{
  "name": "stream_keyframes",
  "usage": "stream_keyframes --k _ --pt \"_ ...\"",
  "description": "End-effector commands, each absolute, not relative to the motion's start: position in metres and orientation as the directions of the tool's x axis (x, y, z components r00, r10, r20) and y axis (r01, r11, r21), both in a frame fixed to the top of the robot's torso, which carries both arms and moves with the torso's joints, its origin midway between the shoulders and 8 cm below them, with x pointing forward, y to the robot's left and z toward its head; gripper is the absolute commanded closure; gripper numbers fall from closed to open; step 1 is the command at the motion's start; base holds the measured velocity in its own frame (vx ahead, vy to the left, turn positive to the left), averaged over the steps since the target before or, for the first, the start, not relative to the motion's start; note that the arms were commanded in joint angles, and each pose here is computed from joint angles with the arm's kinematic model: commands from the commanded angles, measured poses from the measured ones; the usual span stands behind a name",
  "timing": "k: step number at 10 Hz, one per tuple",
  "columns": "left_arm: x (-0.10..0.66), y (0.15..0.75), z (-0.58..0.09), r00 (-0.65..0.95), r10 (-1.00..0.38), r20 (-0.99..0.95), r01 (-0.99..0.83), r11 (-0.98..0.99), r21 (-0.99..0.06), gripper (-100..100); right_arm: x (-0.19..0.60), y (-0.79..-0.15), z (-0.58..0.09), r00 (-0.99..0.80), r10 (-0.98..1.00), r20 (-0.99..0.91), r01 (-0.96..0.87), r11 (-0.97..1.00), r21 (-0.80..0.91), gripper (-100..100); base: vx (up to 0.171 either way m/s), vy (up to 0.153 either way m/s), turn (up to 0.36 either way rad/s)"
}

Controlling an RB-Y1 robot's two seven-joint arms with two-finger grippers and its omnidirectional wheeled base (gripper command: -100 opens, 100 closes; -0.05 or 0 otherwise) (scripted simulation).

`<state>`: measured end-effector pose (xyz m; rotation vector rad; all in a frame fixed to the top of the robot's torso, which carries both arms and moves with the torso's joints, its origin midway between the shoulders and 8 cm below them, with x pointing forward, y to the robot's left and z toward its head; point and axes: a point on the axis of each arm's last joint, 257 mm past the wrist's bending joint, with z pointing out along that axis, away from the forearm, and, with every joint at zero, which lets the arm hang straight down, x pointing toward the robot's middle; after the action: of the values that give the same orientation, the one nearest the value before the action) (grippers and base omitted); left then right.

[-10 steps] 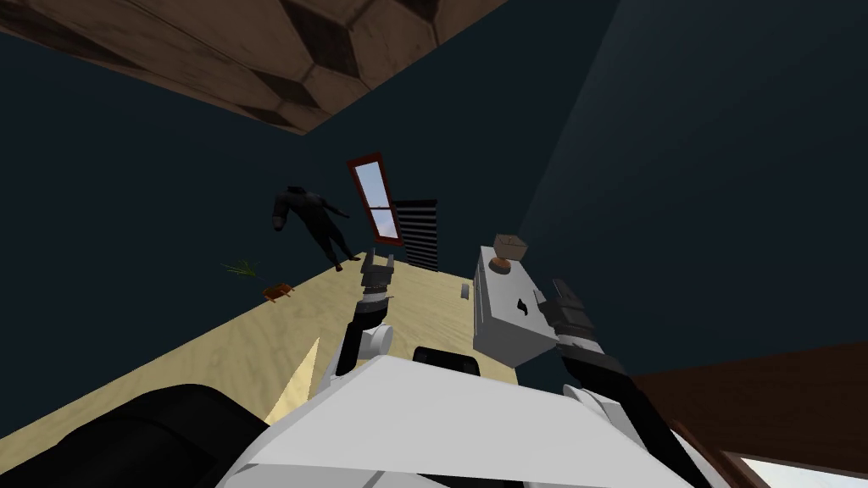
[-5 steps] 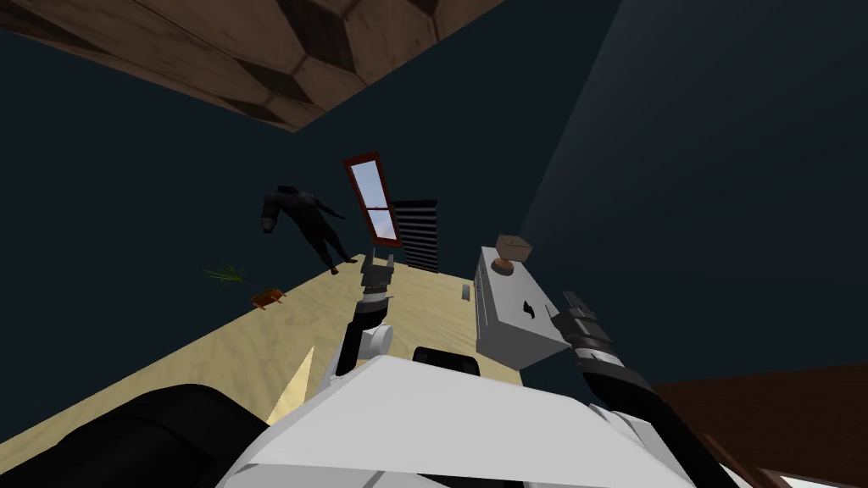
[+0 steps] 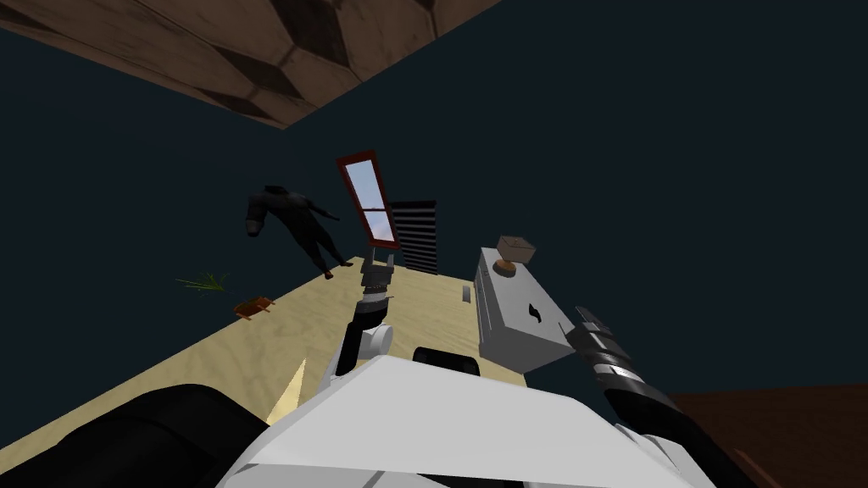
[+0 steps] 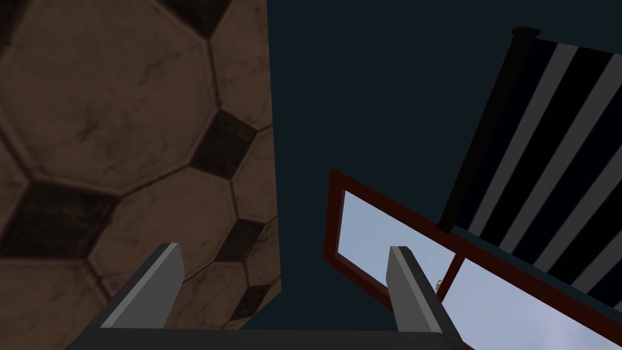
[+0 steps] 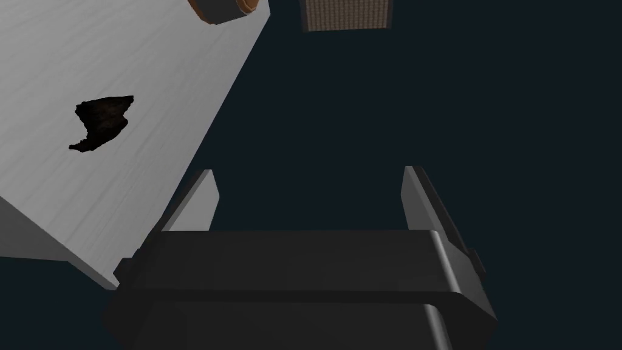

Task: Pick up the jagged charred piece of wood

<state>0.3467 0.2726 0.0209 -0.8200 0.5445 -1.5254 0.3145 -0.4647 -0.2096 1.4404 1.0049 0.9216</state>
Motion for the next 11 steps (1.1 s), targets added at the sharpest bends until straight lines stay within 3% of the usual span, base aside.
stream_keyframes --k 1,11 --pt "0.347 0.273 0.021 0.011 -0.984 0.180 0.647 -0.130 -0.751 0 0.306 -0.481 -0.228 0.370 0.929 0.019 0.145 -0.078 0.986 -100 0.108 0.087 -0.050" --pt "0.347 0.273 0.021 0.011 -0.984 0.180 0.647 -0.130 -0.751 0 0.215 -0.570 -0.322 0.628 0.773 0.094 0.348 -0.387 0.854 -100 0.104 0.057 -0.055"
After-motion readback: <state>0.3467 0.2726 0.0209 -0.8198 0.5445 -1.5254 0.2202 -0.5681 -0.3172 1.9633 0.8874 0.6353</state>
